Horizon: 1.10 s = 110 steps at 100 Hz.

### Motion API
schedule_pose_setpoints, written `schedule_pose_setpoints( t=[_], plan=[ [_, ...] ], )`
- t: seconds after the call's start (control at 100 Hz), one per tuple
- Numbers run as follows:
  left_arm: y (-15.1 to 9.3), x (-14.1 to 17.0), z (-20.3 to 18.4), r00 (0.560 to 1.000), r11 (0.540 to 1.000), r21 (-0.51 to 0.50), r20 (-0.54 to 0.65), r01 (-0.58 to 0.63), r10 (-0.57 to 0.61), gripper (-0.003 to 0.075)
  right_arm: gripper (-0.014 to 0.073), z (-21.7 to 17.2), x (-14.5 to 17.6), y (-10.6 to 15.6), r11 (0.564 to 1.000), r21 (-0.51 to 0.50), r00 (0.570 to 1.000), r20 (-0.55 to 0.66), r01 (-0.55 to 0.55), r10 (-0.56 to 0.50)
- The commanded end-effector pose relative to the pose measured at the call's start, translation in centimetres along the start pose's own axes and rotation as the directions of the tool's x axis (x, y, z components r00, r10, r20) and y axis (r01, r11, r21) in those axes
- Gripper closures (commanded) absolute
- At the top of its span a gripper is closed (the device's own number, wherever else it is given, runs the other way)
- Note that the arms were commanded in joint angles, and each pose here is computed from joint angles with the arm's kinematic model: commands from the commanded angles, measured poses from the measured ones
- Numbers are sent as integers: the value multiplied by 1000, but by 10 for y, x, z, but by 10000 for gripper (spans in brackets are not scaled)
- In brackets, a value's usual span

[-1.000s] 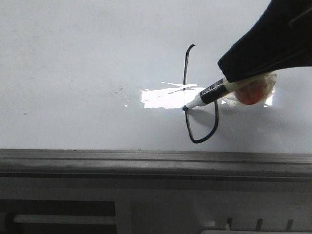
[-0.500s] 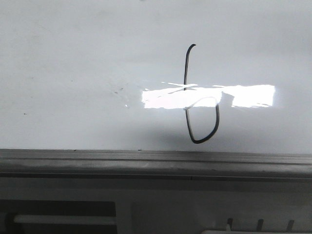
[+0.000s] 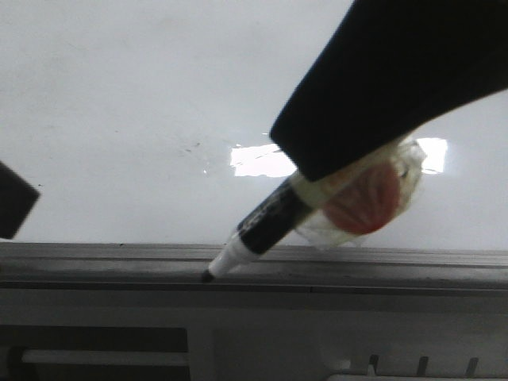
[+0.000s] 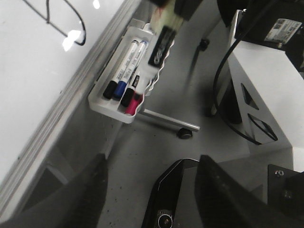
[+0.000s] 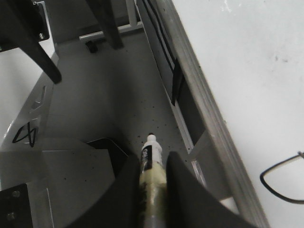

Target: Write number 6 on whiteboard

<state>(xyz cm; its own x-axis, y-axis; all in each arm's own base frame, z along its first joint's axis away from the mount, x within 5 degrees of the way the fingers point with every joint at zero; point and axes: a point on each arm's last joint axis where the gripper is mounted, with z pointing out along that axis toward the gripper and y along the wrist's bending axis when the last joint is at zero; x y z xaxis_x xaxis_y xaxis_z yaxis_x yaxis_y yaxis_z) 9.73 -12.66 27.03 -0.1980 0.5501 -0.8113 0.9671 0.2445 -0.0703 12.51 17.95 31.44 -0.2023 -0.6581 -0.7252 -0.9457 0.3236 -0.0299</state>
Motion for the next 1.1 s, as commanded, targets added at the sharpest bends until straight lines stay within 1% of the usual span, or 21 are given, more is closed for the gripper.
schedule_pose_setpoints(
  t=[0.0,0.07,0.17,0.32,0.44,0.59,0.73,0.78,0.82,0.84,0.85,0.87,0.9,0.91,0.93,0.97,0.98,1.02,1.04,1.09],
  plan=[
    [7,-19,4,995,999,18,95,-36,34,327,648,-3,-14,3,1000,3,996,84,1,-1],
    [10,-23,8,991,997,27,111,-75,71,327,648,-1,-16,8,1000,-13,996,86,18,-17],
    [11,-29,13,982,988,40,116,-152,147,330,648,0,-20,11,1000,-6,992,119,31,-30],
    [5,-41,20,967,969,83,127,-233,222,333,649,0,-23,13,999,3,988,152,41,-41],
    [4,-47,27,964,966,88,129,-245,233,333,648,0,-25,17,999,-4,985,166,54,-53],
    [6,-47,35,975,974,115,136,-194,178,333,649,0,-28,19,998,2,980,189,61,-60],
    [7,-46,39,978,974,131,124,-183,167,342,648,0,-28,19,998,8,979,196,59,-60],
    [7,-46,39,978,975,126,124,-182,167,377,649,0,-28,19,998,8,979,196,59,-60],
    [7,-46,39,978,975,125,124,-182,167,436,649,0,-28,19,998,8,979,196,59,-60],
    [7,-46,39,978,975,125,124,-182,167,446,649,0,-28,19,998,8,979,196,59,-60],
    [7,-46,39,978,975,125,124,-182,167,477,649,0,-28,19,998,8,979,196,59,-60],
    [7,-46,39,978,975,125,124,-182,167,498,649,0,-28,19,998,8,979,196,59,-60],
    [7,-46,39,978,975,125,124,-182,167,552,649,0,-28,19,998,8,979,196,59,-60],
    [7,-46,39,978,975,125,124,-182,167,552,649,0,-28,19,998,8,979,196,59,-60],
    [7,-46,39,978,975,125,124,-182,167,596,649,0,-28,19,998,8,979,196,59,-60],
    [7,-46,39,978,975,125,124,-182,167,658,649,0,-28,19,998,8,979,196,59,-60],
    [7,-46,39,978,975,125,124,-182,167,658,649,0,-28,19,998,8,979,196,59,-60],
    [7,-46,39,978,975,125,124,-182,167,727,649,0,-28,19,998,8,979,196,59,-60],
    [7,-46,39,978,975,125,124,-182,167,738,649,0,-28,19,998,8,979,196,59,-60],
    [7,-46,39,978,975,125,124,-182,167,739,649,0,-28,19,998,8,979,196,59,-60]
  ],
)
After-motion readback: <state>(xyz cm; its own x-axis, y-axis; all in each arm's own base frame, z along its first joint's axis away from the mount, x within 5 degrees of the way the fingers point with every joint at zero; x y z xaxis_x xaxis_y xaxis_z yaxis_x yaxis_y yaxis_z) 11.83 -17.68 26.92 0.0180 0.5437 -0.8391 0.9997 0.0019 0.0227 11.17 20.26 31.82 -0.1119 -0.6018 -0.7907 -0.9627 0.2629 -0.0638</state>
